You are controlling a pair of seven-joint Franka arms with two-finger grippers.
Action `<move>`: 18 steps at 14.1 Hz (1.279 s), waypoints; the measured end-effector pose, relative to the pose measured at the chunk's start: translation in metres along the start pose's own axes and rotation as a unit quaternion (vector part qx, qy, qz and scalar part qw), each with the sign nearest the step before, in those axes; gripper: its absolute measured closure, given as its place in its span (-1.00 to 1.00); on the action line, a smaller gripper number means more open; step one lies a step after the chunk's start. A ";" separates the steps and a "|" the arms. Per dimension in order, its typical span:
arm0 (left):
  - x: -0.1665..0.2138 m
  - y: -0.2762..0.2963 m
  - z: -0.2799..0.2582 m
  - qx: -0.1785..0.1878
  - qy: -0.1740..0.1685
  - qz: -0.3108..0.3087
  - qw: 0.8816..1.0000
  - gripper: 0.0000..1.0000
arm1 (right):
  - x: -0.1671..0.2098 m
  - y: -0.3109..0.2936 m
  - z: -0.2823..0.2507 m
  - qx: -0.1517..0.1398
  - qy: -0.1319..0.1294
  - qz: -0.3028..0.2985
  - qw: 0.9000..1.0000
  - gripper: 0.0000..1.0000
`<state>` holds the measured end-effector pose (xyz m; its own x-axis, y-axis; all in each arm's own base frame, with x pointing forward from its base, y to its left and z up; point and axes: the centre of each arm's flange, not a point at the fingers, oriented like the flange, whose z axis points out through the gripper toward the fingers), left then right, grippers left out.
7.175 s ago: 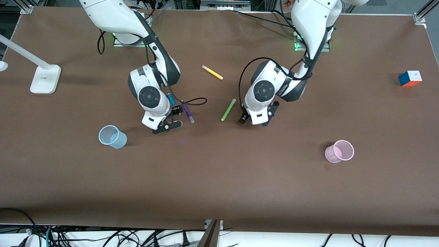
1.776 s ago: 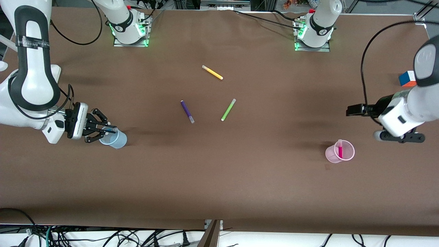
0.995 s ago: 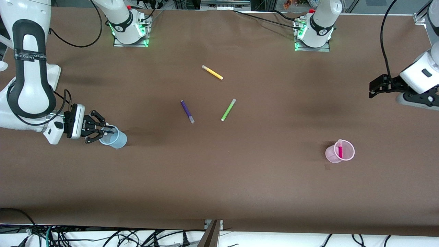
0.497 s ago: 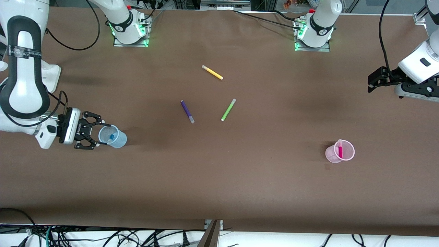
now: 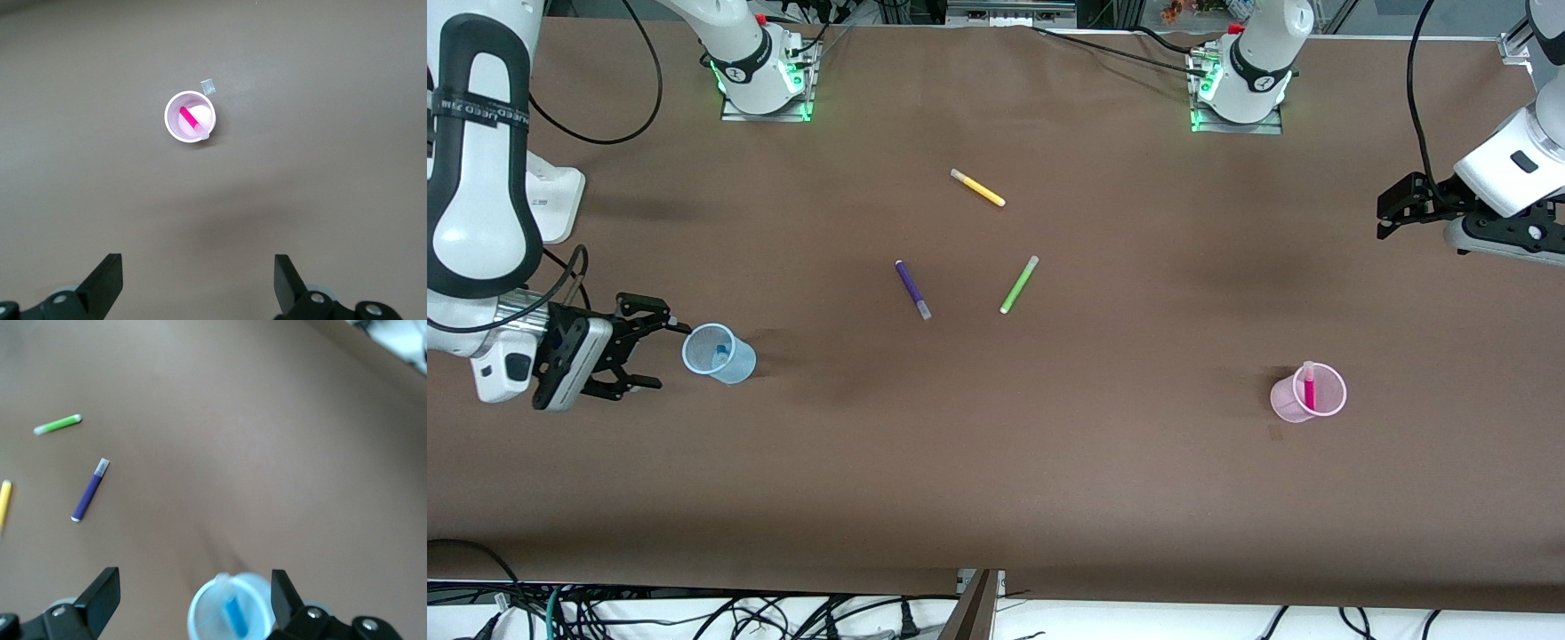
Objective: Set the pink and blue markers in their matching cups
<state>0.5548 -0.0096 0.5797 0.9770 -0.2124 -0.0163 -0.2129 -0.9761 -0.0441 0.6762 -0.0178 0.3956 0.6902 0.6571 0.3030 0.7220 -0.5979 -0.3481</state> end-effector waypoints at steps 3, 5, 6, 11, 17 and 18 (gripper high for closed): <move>0.002 0.002 0.000 0.000 0.000 0.002 1.000 -1.00 | 0.012 -0.016 -0.011 -0.005 -0.058 0.097 0.994 -1.00; 0.004 0.005 0.000 0.000 0.001 0.005 1.000 -1.00 | 0.018 -0.026 -0.013 -0.020 -0.097 0.152 0.983 -1.00; 0.005 0.005 0.000 0.000 0.001 0.006 1.000 -1.00 | 0.021 -0.030 -0.013 -0.030 -0.114 0.183 0.976 -1.00; 0.006 0.006 -0.003 0.000 0.004 0.006 1.000 -1.00 | 0.051 -0.081 -0.009 -0.097 -0.172 0.326 0.925 -1.00; 0.007 0.007 -0.005 0.001 0.007 0.008 1.000 -1.00 | 0.041 -0.147 -0.048 -0.156 -0.190 0.401 0.883 -1.00; 0.008 0.007 -0.005 0.001 0.007 0.008 1.000 -1.00 | 0.032 -0.152 -0.060 -0.160 -0.187 0.404 0.881 -1.00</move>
<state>0.5606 -0.0186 0.5844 0.9735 -0.2285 -0.0029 -0.2284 -0.9725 -0.0452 0.5917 0.0661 0.5114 0.9645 0.0278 -0.2627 0.0203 -0.9993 -0.0312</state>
